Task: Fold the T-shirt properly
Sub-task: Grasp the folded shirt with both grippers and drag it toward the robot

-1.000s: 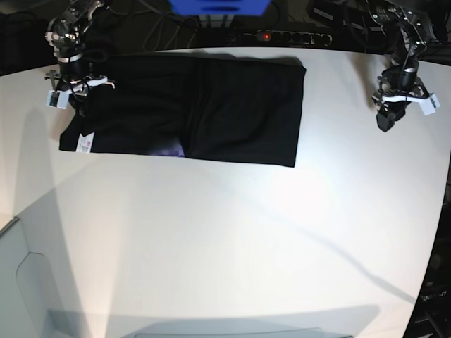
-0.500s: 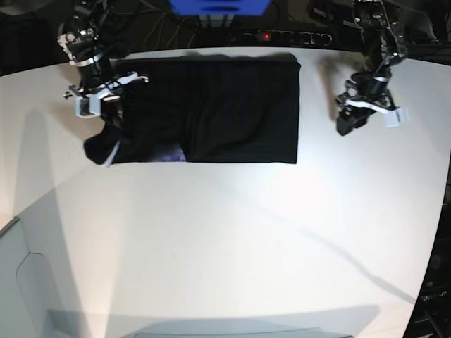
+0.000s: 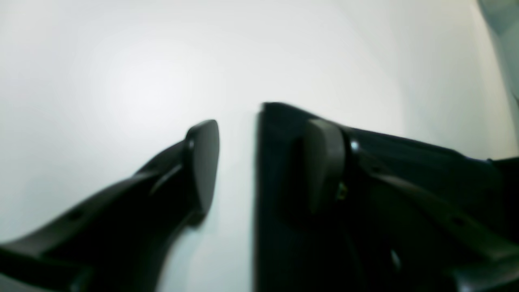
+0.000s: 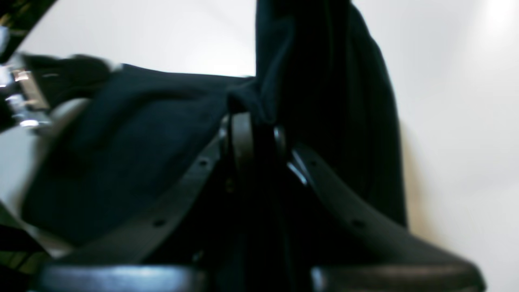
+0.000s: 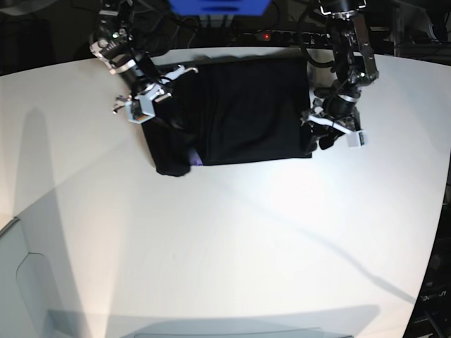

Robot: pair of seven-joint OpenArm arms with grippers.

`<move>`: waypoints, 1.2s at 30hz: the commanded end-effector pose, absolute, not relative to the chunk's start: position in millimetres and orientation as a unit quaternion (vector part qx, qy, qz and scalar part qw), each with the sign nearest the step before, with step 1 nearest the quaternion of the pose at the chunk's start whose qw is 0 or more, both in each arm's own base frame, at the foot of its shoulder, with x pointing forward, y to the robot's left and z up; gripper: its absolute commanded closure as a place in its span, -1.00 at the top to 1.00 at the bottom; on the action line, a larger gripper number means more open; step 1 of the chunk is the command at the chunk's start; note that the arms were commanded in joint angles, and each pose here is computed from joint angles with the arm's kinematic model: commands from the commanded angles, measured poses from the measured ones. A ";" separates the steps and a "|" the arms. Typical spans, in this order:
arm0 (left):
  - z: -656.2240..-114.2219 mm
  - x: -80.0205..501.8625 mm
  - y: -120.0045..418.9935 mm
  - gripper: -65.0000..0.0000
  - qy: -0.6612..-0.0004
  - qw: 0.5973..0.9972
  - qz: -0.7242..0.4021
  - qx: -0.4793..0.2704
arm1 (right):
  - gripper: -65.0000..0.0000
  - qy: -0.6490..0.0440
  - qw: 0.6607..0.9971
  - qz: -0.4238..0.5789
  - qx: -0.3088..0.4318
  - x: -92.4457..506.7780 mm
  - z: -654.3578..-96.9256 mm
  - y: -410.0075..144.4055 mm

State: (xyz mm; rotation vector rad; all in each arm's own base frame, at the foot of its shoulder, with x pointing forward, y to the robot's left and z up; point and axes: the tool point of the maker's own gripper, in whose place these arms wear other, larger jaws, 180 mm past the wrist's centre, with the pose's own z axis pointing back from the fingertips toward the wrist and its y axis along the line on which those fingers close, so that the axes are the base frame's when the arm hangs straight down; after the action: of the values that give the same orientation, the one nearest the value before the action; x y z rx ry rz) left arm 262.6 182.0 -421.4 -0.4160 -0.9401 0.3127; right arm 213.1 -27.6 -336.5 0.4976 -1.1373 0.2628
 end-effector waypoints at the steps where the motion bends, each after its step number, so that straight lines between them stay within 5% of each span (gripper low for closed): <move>1: -437.1 250.5 177.5 0.01 -0.410 0.881 0.139 -0.191 | -1.00 -0.556 0.785 0.116 0.246 218.7 -319.5 -21.0; 15: -437.9 250.1 178.5 0.01 -0.408 0.883 0.136 -0.190 | -1.00 -0.554 0.725 0.214 0.350 232.9 -278.9 89.9; 30: -434.2 251.5 180.1 0.01 -0.413 0.881 0.133 -0.187 | -1.00 -0.492 0.720 0.280 0.402 236.0 -313.5 156.1; 36: -390.5 257.9 204.9 0.02 -0.467 0.861 0.128 -0.158 | -1.00 -0.498 0.716 0.283 0.399 242.6 -309.9 155.9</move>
State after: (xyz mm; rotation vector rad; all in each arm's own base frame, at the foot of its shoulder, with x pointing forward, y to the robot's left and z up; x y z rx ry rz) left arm 249.9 201.6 -405.0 -0.3258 -0.9242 0.2792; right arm 236.7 150.6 -329.8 0.8381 -1.0411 0.6527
